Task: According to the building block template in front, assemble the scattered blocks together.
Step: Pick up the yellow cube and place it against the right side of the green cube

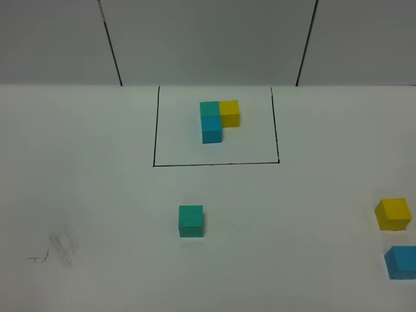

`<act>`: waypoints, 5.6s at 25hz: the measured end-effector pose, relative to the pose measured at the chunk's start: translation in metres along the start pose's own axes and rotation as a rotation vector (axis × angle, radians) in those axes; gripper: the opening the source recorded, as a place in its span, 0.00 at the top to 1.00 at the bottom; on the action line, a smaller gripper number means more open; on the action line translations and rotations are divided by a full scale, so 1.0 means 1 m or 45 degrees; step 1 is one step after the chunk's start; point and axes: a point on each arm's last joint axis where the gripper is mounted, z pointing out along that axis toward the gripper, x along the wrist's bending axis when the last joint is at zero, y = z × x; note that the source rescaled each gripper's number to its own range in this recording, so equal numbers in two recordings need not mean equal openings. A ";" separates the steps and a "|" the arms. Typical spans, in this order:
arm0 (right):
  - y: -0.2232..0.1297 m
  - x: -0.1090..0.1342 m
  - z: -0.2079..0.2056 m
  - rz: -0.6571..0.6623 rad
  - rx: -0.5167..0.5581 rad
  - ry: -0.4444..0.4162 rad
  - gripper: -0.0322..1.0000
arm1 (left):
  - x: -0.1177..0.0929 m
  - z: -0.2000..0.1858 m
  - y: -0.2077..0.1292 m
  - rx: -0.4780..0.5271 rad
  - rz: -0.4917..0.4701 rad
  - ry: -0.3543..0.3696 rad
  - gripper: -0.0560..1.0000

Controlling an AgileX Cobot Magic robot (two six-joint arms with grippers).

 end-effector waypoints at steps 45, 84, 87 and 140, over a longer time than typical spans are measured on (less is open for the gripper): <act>0.095 -0.021 0.312 -0.142 1.045 0.074 0.08 | 0.000 0.000 0.000 0.000 -0.001 0.000 0.38; 0.029 -0.003 0.368 -0.218 1.292 0.173 0.77 | 0.000 0.000 0.000 0.000 0.000 0.001 0.38; 0.048 0.000 0.351 -0.347 1.259 0.232 0.77 | 0.000 0.000 0.000 0.000 0.000 0.001 0.38; 0.048 0.285 0.346 -1.758 0.898 1.024 0.77 | 0.000 0.000 0.000 0.000 0.000 0.001 0.38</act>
